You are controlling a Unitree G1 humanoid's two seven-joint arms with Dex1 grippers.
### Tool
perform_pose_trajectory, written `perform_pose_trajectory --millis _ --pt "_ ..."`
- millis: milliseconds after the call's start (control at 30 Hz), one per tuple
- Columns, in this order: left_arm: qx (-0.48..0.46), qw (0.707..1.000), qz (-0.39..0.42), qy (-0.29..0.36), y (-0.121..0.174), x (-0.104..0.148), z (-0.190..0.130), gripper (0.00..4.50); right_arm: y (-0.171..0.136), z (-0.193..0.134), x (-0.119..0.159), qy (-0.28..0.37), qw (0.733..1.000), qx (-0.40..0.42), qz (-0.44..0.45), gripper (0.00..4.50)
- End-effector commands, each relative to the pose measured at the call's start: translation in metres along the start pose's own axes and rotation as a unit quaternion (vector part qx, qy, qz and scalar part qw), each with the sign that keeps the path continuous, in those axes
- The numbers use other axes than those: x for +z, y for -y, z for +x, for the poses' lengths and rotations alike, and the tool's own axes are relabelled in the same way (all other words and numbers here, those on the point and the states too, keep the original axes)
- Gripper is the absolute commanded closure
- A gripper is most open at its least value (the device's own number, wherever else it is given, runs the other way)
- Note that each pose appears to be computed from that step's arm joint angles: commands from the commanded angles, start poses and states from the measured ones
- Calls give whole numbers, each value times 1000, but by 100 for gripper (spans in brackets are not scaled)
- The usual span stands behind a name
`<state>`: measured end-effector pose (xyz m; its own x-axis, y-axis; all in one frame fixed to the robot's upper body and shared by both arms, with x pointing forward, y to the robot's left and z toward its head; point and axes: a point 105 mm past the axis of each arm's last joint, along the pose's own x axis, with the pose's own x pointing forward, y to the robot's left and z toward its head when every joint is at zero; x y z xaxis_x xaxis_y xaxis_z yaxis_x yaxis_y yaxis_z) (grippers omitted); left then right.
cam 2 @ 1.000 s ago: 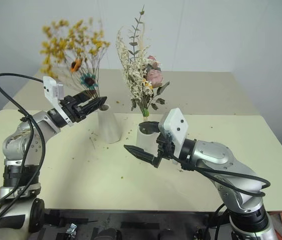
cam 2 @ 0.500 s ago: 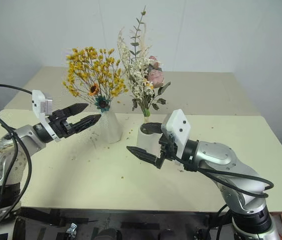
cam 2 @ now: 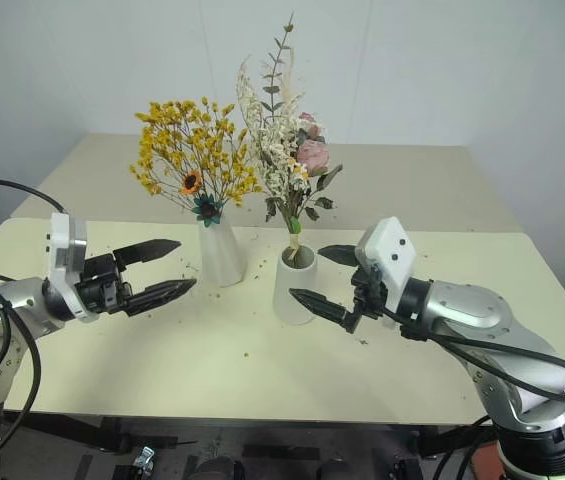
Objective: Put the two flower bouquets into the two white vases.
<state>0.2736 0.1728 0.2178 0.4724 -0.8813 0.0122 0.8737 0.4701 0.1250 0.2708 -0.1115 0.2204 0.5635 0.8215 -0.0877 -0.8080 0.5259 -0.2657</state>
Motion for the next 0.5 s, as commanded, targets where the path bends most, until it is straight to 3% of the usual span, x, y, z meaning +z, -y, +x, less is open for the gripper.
perform_pose_trajectory --millis 33,500 --pt "-16 999 30 6 5 9 -2 1 4 -10 10 13 1000 -14 -18 0" --pt "-44 998 27 -29 14 2 -19 1 0 -19 -6 -24 999 -43 -22 0"
